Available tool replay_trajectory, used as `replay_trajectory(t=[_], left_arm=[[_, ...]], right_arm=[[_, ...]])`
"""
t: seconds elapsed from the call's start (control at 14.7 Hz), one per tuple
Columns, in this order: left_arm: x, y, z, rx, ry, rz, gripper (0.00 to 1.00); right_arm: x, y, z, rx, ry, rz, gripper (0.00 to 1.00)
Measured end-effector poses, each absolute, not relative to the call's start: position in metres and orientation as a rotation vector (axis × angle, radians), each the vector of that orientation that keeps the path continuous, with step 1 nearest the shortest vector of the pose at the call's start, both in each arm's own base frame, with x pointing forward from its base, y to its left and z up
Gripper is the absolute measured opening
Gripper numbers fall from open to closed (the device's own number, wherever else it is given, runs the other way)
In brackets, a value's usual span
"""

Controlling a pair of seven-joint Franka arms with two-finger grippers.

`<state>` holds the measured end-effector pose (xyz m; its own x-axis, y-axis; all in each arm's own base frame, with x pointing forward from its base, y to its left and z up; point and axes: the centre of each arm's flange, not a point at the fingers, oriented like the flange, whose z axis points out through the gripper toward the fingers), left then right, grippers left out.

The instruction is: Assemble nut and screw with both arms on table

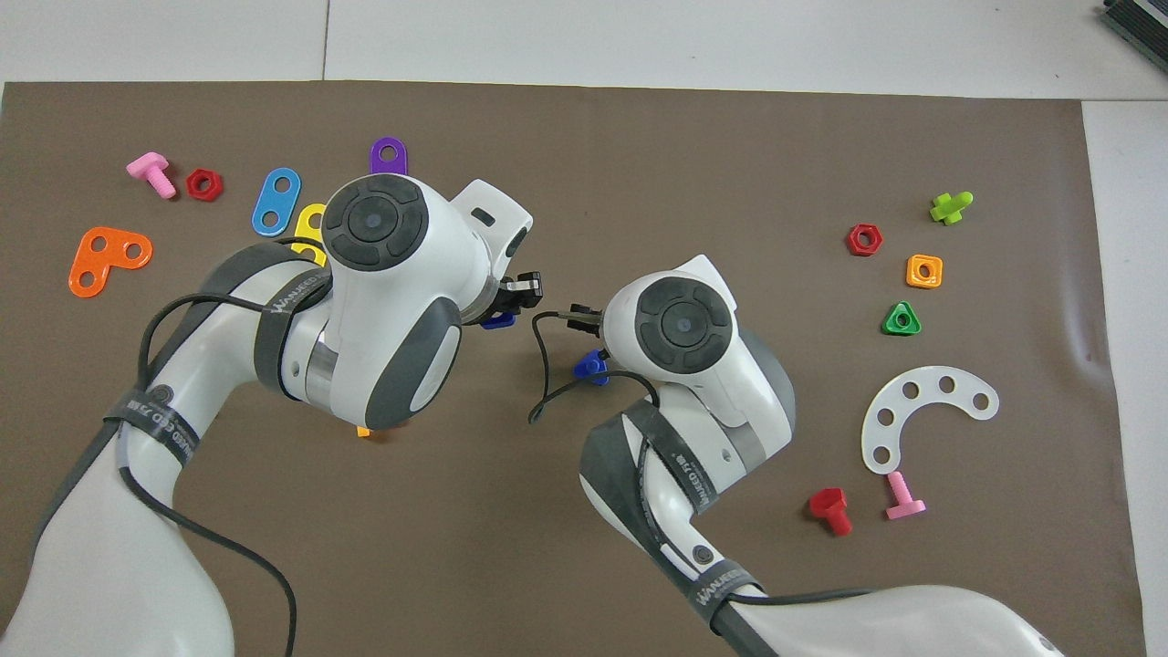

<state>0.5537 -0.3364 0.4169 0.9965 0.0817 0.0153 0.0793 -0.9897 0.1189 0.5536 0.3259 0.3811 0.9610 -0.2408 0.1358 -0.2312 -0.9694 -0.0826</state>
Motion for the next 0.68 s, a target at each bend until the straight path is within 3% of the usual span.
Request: replay_trajectory(t=[0.14, 0.68], left_arm=[[0.545, -0.361, 0.405, 3.009, 0.16, 0.04, 0.47], [0.499, -0.439, 0.366, 3.008, 0.182, 0.011, 0.47]], right_arm=[[0.563, 0.29, 0.411, -3.057, 0.371, -0.228, 0.99], [0.585, 0.103, 0.506, -3.086, 0.332, -0.234, 1.0]])
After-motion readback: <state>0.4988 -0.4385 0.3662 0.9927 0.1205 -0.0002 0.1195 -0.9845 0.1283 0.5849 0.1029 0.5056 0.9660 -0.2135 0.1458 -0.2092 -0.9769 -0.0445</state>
